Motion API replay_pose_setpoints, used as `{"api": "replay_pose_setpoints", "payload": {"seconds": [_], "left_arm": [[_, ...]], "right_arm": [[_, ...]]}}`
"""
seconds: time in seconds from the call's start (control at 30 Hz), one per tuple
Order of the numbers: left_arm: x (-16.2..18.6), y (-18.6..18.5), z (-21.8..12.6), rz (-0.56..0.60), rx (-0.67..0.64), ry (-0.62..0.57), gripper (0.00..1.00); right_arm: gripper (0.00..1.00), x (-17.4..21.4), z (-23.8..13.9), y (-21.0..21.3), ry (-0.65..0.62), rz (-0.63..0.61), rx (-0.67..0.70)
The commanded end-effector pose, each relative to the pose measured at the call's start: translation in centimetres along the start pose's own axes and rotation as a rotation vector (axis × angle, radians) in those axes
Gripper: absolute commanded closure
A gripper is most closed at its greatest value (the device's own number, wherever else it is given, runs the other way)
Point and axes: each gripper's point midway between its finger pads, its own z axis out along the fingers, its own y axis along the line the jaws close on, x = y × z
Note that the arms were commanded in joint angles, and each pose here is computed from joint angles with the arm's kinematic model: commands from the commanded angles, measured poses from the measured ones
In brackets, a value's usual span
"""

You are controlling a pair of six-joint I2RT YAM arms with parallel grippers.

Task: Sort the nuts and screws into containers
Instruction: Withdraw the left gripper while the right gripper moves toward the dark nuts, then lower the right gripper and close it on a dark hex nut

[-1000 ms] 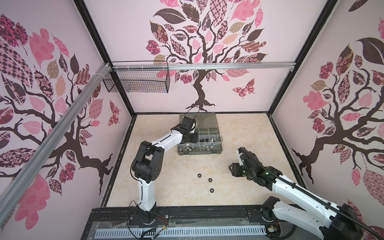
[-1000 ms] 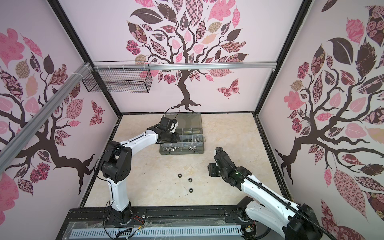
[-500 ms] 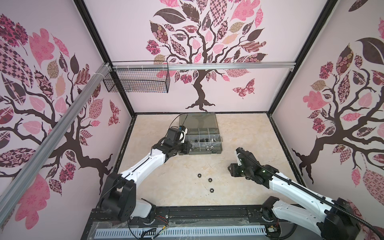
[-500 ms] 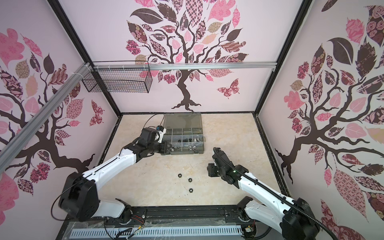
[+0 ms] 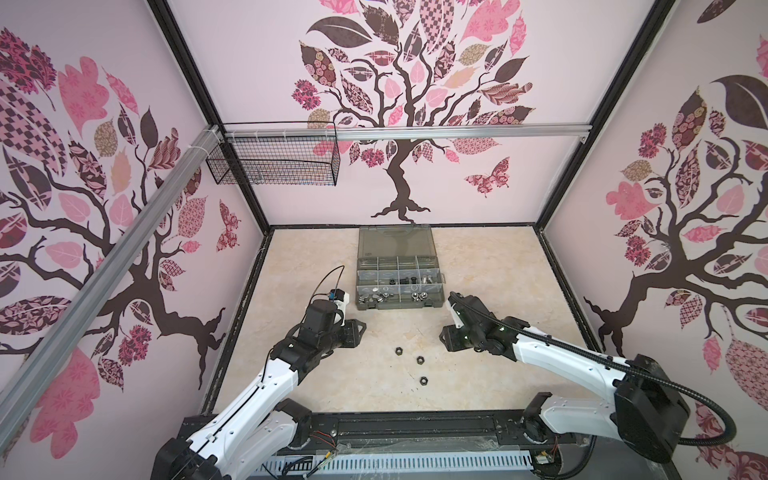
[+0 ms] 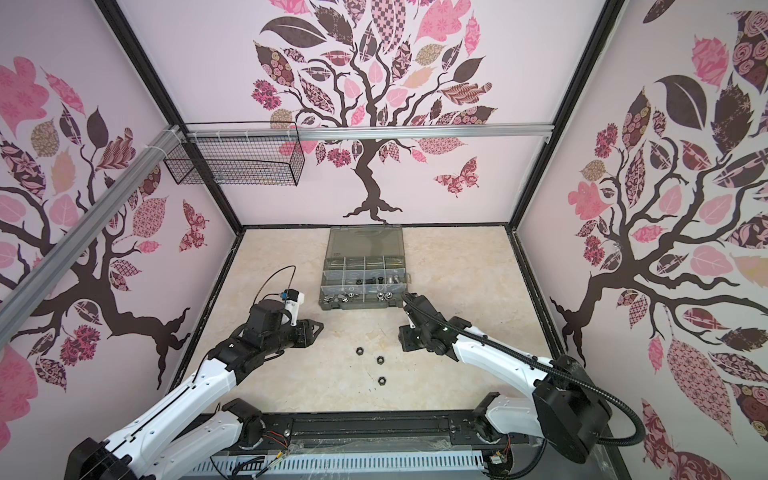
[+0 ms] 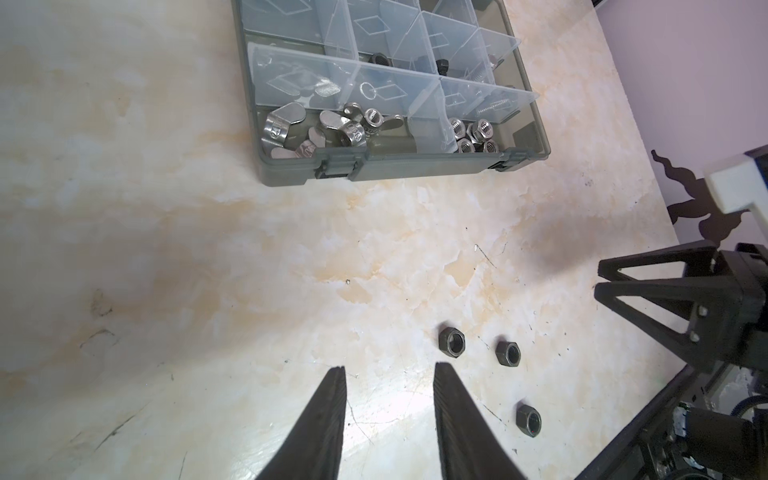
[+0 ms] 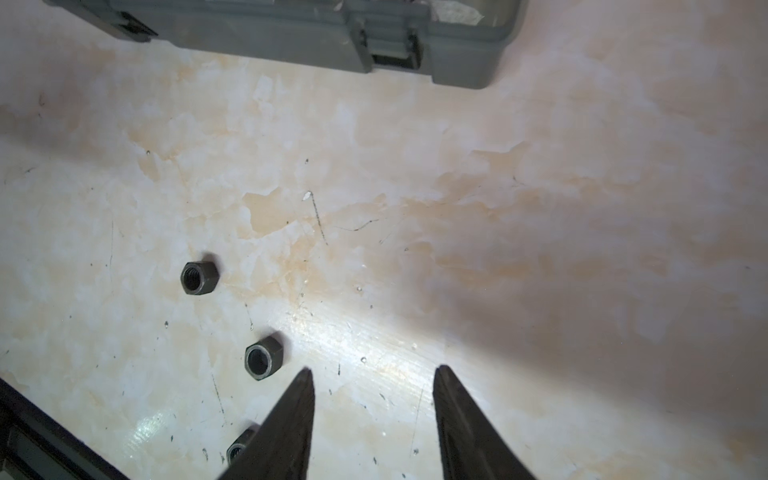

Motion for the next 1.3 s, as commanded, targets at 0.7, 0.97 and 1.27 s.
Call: {"api": "replay_pose_setpoints", "payload": {"seconds": [0.7, 0.97, 1.27], "left_arm": [[2.3, 0.7, -0.2, -0.070, 0.000, 0.017, 0.62], [2.8, 0.7, -0.5, -0.074, 0.008, 0.010, 0.62], [3.0, 0.7, -0.6, -0.077, 0.010, 0.009, 0.62]], "right_arm": [[0.54, 8.2, 1.4, 7.5, 0.263, -0.302, 0.005], [0.55, 9.3, 2.5, 8.7, 0.310, -0.358, 0.035], [0.57, 10.1, 3.2, 8.0, 0.351, -0.391, 0.102]]}}
